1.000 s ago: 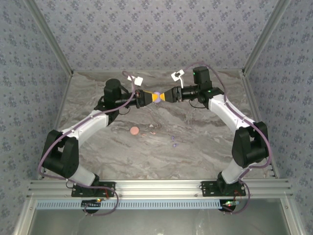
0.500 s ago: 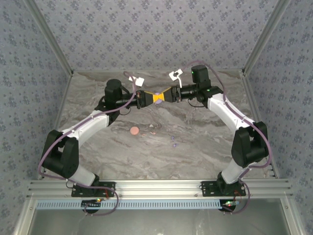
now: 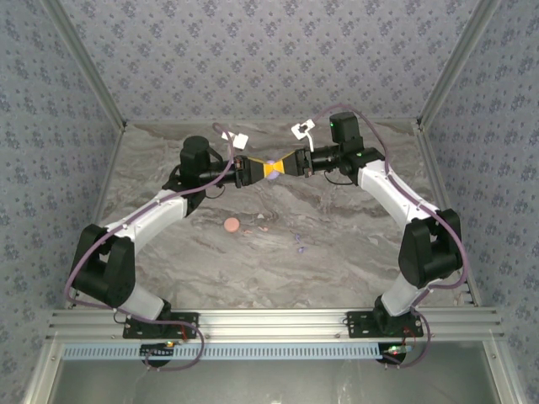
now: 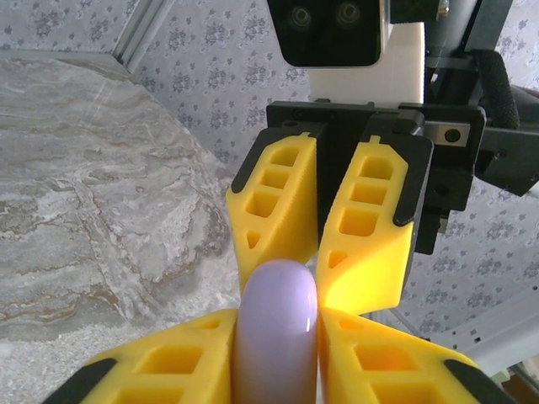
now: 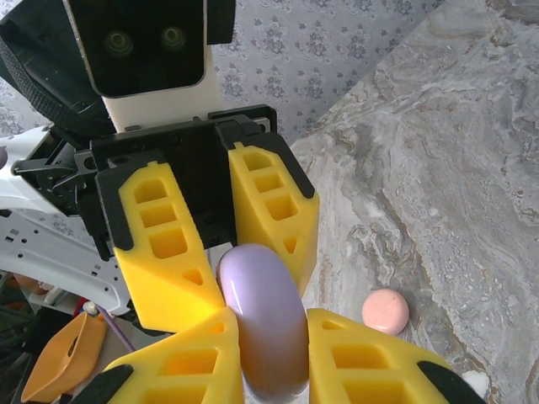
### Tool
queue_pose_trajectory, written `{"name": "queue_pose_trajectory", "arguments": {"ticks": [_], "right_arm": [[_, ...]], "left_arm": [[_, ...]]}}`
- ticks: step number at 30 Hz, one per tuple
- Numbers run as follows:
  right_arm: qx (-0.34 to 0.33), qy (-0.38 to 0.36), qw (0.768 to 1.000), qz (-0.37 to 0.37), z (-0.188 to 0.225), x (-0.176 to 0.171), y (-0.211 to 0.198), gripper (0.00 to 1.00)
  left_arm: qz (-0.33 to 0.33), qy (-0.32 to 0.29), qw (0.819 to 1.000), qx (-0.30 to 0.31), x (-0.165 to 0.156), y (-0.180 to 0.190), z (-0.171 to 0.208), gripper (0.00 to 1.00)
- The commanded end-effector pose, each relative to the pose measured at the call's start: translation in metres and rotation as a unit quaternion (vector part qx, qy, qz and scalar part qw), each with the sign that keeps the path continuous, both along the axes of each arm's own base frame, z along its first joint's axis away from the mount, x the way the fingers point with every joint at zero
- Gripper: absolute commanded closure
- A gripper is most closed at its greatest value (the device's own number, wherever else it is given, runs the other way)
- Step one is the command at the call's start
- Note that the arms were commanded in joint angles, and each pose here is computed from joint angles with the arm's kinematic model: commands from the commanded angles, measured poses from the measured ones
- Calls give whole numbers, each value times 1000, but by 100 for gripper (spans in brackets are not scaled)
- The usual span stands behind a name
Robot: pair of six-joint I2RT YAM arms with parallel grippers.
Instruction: Insert wireless bluetooth earbuds into charging case
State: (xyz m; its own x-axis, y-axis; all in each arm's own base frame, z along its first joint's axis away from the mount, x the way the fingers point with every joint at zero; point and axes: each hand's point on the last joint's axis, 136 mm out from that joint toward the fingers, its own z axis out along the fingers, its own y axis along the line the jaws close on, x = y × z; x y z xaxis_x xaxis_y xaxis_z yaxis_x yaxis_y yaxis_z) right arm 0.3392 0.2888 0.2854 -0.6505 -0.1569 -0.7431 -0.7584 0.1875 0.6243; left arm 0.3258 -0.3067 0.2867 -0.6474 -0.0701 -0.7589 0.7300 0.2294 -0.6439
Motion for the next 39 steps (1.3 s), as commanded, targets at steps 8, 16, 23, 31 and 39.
{"name": "queue_pose_trajectory", "arguments": {"ticks": [8,16,23,31,39], "right_arm": [[-2,-20,1000,-4,26,-5,-2,81],[-1,-22,1000,-1,27,-7,0,80],[-2,-27,1000,-6,30,-6,0,80],[-3,-28,1000,-12,30,-5,-1,80],[-2,-28,1000,-11,30,-5,0,80]], "left_arm": [[-7,-24,1000,4,-10,1,15,54],[-15,-24,1000,6,-15,-1,14,49],[-12,-12,1000,14,-14,-4,6,46],[5,-9,1000,20,-9,-2,2,47],[5,-7,1000,20,-9,-3,2,52]]}}
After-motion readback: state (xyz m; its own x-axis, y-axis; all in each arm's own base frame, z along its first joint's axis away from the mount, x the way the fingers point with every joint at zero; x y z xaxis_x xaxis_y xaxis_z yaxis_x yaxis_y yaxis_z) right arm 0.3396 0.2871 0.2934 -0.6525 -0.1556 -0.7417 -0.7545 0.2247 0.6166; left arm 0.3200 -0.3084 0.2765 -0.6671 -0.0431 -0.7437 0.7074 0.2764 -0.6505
